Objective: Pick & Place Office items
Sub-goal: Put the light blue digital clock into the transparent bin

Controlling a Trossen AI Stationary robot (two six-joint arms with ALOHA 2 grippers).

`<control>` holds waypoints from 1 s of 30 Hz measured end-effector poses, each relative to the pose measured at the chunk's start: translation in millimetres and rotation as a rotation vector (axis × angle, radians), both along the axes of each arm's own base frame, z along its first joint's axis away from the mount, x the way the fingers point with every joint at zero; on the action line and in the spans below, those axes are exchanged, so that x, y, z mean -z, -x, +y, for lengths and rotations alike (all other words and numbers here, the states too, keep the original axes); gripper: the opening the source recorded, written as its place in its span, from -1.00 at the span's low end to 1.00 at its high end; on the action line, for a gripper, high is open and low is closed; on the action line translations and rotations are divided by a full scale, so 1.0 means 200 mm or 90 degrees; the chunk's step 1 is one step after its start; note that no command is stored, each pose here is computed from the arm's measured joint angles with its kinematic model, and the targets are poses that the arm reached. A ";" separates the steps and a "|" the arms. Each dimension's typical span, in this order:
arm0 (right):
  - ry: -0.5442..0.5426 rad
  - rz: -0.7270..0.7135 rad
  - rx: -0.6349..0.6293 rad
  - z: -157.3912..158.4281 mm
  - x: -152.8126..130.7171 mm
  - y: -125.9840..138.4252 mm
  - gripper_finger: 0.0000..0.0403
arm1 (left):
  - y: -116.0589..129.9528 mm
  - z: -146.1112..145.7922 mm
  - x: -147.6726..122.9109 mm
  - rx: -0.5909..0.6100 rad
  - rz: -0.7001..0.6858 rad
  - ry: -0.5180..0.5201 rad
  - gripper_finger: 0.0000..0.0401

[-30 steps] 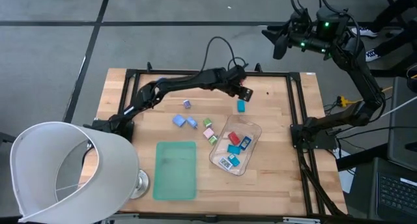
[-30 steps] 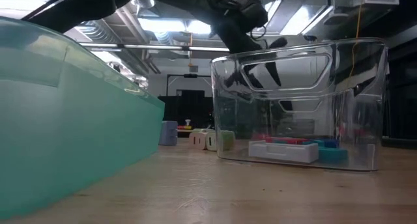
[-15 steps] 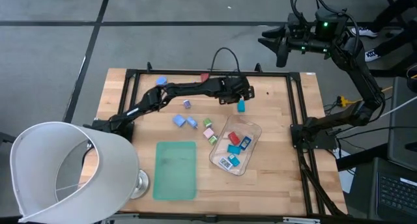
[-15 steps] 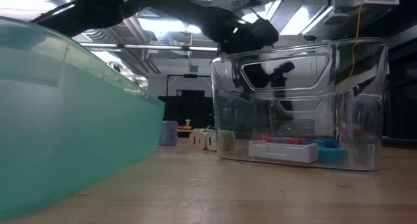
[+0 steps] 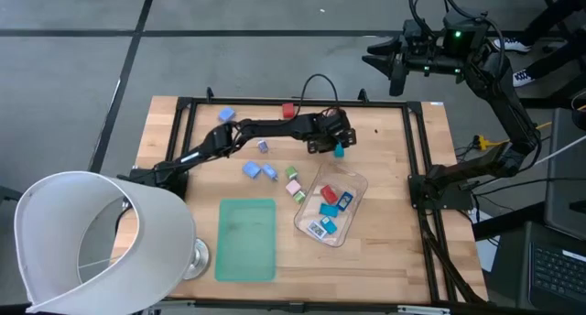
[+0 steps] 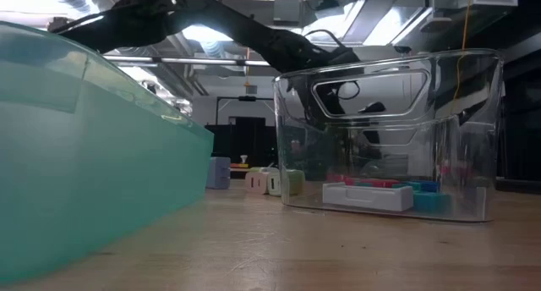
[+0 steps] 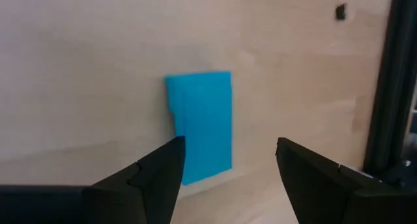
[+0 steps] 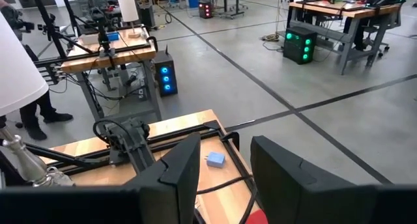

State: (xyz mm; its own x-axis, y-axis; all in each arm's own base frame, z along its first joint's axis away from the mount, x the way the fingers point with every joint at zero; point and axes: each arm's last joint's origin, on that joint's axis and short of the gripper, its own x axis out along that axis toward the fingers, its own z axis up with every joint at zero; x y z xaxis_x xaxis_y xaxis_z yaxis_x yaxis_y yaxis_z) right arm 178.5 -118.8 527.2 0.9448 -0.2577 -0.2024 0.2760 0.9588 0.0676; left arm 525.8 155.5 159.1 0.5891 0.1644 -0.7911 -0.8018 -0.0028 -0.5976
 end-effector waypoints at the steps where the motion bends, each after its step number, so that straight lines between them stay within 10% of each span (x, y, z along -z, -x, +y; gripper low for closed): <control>1: 0.000 0.000 0.000 0.00 0.00 0.00 -0.32 | 0.00 0.02 0.00 0.004 -0.002 -0.004 0.18; 20: -0.011 0.010 -0.018 -0.03 0.02 -0.04 -0.32 | 0.00 0.04 0.15 0.032 0.026 0.047 0.15; 30: -0.024 0.013 -0.024 -0.04 0.04 -0.06 -0.32 | -0.01 0.01 0.25 0.072 0.033 0.108 -0.42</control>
State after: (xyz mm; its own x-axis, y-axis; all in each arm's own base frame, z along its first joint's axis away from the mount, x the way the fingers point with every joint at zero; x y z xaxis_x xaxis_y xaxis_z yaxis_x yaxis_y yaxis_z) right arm 190.5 -126.4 520.1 0.9490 -0.2144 -0.2312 0.2419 0.9653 0.0979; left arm 527.9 157.7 109.1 0.5537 -0.0381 -0.8318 -0.8326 -0.0082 -0.5538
